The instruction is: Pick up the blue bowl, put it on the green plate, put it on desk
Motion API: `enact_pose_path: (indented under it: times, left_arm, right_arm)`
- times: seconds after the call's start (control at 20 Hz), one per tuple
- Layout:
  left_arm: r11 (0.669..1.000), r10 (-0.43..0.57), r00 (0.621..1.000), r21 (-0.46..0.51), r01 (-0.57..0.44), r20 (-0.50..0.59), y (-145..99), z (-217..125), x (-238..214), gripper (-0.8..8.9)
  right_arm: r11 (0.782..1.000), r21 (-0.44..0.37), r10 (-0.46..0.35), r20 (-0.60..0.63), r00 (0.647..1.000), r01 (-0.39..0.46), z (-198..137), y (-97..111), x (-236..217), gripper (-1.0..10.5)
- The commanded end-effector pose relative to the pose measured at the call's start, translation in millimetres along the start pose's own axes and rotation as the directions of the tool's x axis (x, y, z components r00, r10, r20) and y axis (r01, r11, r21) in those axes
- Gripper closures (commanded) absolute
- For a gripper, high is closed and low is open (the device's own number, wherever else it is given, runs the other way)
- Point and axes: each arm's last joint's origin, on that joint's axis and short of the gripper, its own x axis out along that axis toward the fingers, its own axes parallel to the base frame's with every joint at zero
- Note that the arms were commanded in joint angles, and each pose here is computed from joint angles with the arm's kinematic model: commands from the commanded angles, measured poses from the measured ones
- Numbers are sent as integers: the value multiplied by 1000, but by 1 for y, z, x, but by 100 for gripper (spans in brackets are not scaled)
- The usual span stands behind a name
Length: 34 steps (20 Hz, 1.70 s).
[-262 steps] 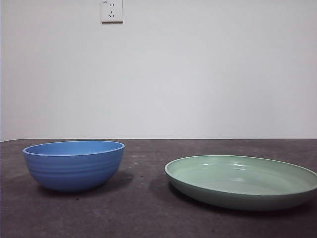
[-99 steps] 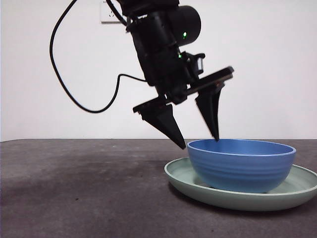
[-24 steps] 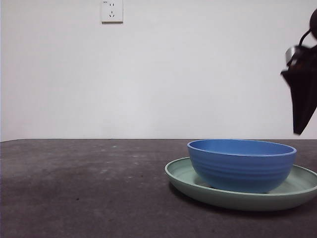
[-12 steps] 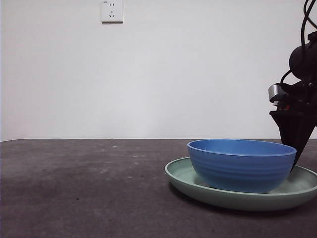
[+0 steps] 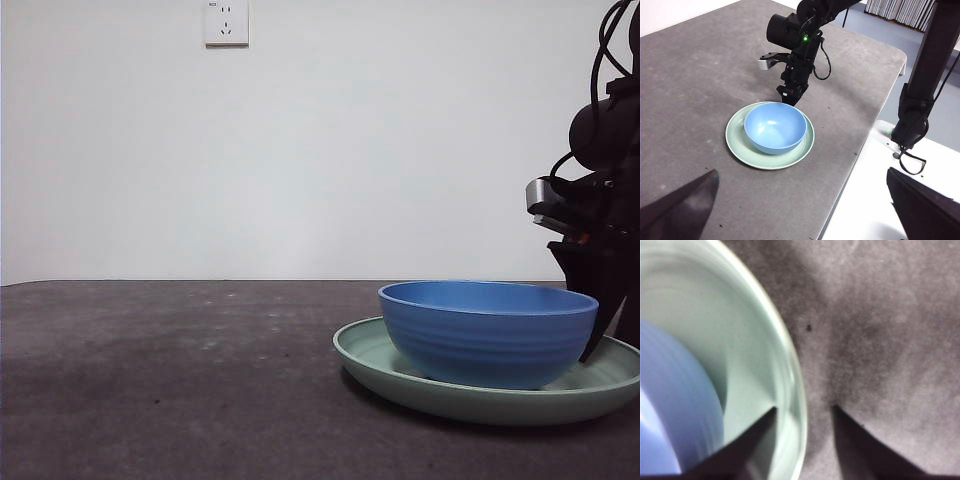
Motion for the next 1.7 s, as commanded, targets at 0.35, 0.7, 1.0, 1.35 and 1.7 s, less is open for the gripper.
enact_pose_path:
  times: [0.35,0.7,1.0,1.35,1.7]
  left_arm:
    - [1000,-6,1000,-21,6,17,-1,5,-3,158]
    - [999,-6,1000,-39,7,18,-1,5,-3,158]
    - [999,-6,1000,-37,6,22,-1,5,-3,158]
    - [999,-6,1000,-36,7,24,-1,5,-3,158]
    - [999,-6,1000,-36,7,24,-1,5,-3,158]
  right_arm:
    - [1000,26,7,9,1000,-7,5,1,3,931]
    - [989,62,127,64,990,-131,22,17,-13,931]
    - [980,27,194,97,976,-197,31,53,-7,932]
    - [969,16,245,111,963,-248,40,90,27,933]
    - [970,8,241,68,968,-243,40,99,52,929]
